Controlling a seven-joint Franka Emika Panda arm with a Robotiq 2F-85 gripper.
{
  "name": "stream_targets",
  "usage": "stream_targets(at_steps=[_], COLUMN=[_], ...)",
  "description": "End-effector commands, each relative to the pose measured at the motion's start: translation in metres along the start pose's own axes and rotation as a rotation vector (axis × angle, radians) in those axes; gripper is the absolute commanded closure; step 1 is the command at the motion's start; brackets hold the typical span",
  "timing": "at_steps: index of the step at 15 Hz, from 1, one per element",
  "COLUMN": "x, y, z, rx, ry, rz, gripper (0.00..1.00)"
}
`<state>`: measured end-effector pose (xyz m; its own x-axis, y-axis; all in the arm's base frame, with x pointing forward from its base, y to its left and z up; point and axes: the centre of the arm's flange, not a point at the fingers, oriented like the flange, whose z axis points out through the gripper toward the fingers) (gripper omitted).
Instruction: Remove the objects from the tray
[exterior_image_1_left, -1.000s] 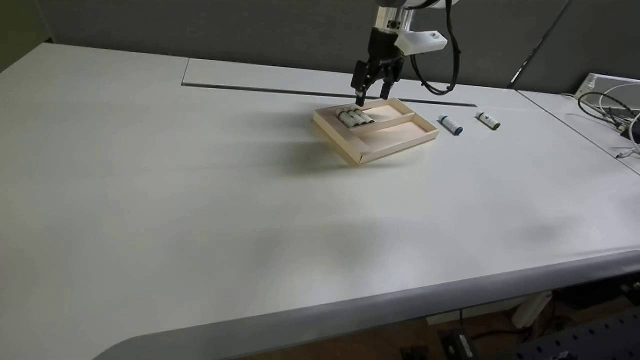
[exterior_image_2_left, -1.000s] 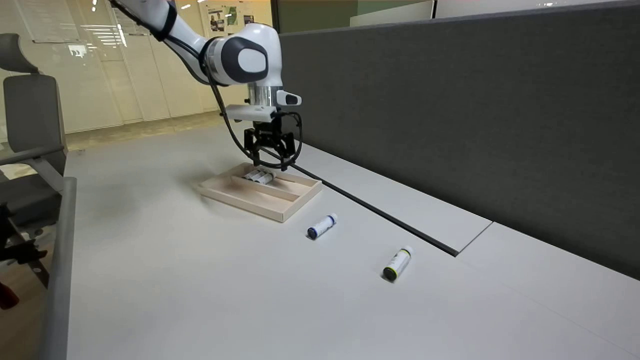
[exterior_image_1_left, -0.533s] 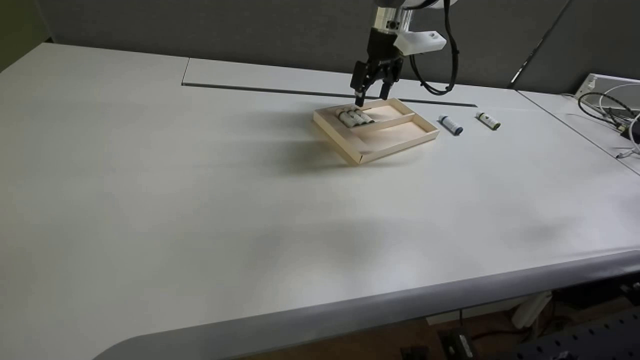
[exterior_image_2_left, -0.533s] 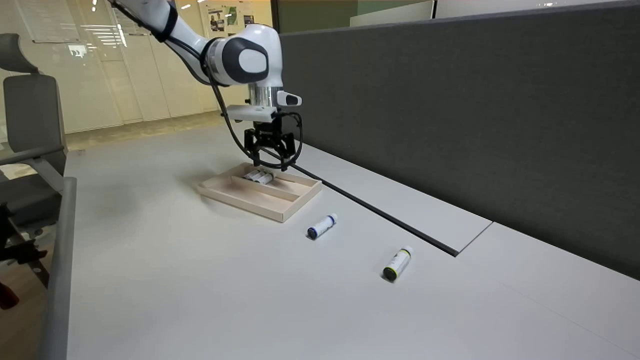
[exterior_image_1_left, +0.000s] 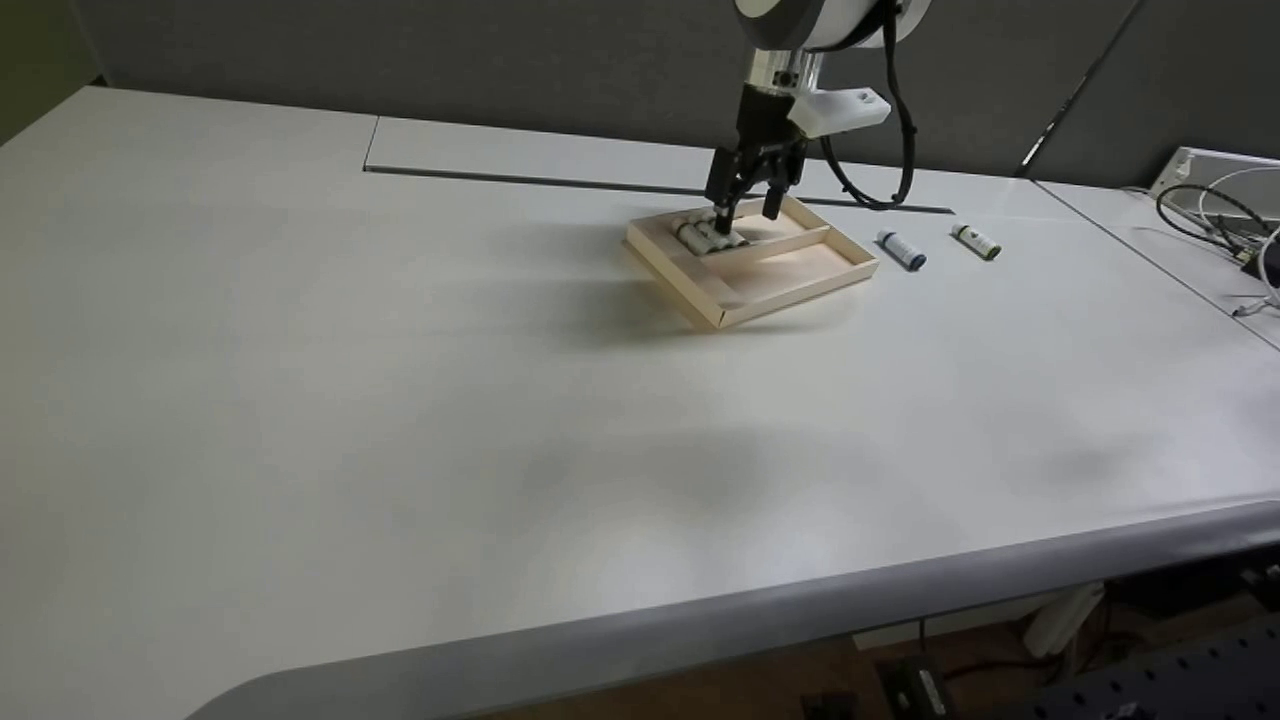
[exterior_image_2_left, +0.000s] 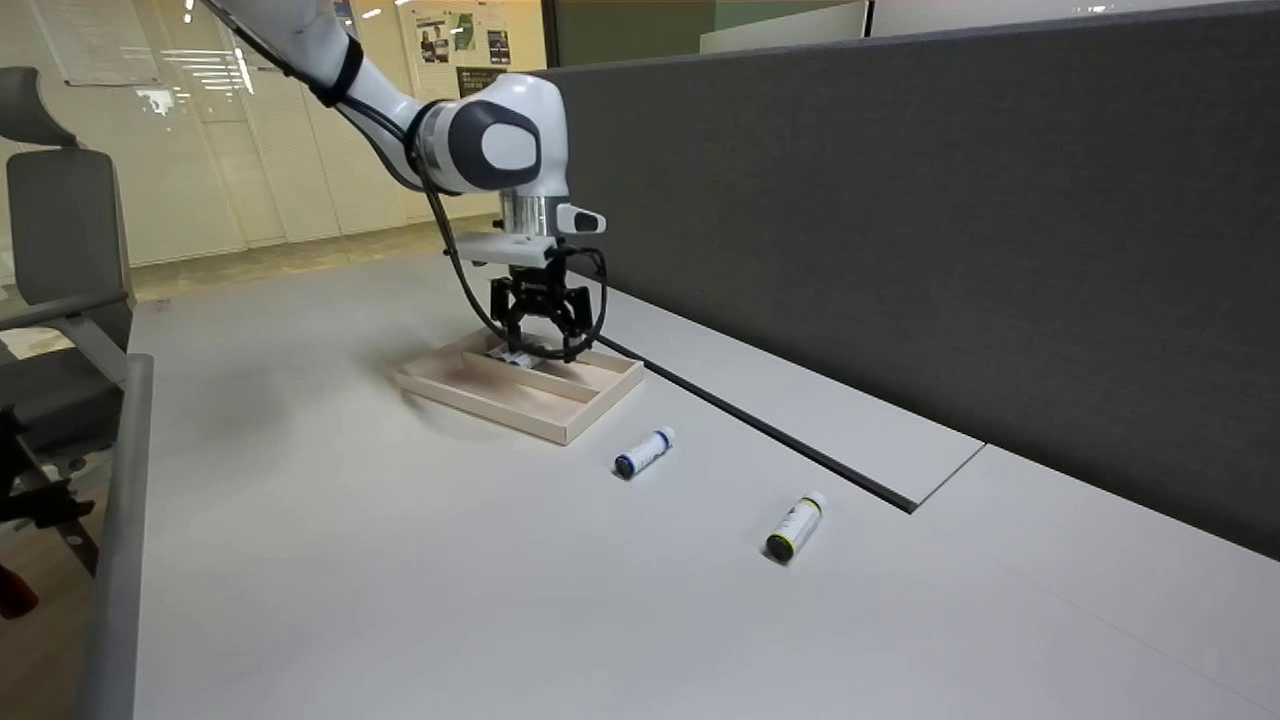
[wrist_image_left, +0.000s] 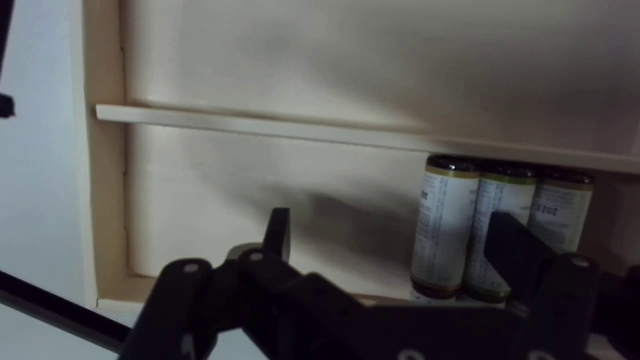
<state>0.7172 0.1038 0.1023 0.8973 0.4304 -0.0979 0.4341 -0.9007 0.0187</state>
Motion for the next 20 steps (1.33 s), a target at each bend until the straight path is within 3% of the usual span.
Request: stream_targets(at_steps=[1,7,8,9,15,19,20], x=[0.009,0.012,0.012,0.012,0.009,-0.001,-0.007], y=[0.009,0.012,0.012,0.013,0.026,0.039,0.045], z=[0.005,0.025,0.028,0.029,0.008,0.004,0.003], rx=[-0.023,-0.031,-0.029,-0.029,-0.05,-0.024,-0.01], ry=[0.016,0.034,0.031,0.03,0.038,0.028,0.022], rz=[0.02,0.018,0.018,0.02,0.048,0.071,0.082], gripper=[0.0,0.0,0.25,0.26,0.67,0.95,0.94])
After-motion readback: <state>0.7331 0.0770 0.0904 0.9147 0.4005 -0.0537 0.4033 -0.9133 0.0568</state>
